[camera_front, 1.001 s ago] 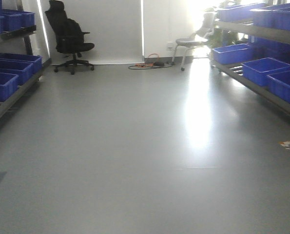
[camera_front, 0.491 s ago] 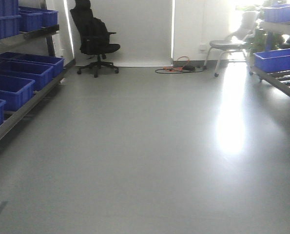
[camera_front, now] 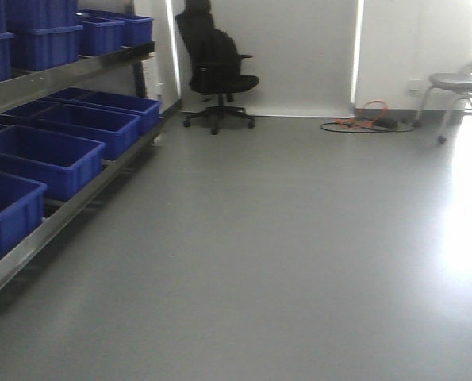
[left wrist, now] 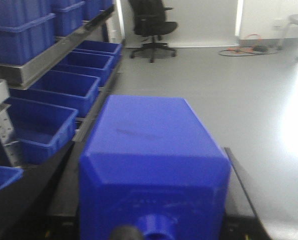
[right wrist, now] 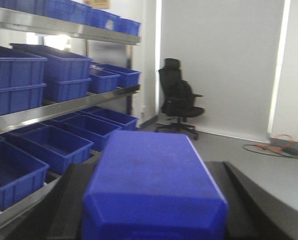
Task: Pick and sort blue part to right shelf
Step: 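Drive the base to the blue-bin shelf holding both parts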
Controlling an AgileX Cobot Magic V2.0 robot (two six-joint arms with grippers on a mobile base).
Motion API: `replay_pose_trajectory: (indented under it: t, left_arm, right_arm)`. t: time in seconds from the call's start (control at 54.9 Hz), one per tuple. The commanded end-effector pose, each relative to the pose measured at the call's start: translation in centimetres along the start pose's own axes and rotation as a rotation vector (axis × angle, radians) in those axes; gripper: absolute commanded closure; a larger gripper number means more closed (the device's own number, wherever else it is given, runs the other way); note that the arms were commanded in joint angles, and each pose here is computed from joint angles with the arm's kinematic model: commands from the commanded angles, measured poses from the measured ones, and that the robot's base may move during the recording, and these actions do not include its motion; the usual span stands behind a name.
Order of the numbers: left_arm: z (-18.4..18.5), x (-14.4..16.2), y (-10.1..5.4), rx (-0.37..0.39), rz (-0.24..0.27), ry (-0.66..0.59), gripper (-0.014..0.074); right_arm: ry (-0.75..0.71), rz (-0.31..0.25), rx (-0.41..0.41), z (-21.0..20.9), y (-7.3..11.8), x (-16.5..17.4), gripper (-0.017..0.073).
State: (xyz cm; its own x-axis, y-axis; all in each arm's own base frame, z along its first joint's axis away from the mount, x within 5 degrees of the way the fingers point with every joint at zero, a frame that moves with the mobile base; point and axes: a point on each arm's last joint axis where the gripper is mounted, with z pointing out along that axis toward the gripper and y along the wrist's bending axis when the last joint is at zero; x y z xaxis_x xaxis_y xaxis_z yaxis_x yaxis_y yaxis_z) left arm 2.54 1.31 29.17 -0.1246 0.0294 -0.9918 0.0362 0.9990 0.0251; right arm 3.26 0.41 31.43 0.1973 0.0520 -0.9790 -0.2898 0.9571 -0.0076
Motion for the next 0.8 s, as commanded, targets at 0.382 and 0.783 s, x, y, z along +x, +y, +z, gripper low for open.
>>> replay_pose_trajectory:
  t: [0.382,0.783]
  left_arm:
    - [-0.17,-1.58,-0.15,0.022,-0.003,-0.093,0.0314]
    - [-0.17,-1.58,-0.15,0.022,-0.003,-0.093,0.0314]
  right_arm:
    - [-0.091,-0.028,-0.029,0.01,0.27,-1.5,0.0354]
    - [-0.091,-0.028,-0.029,0.01,0.27,-1.5,0.0354]
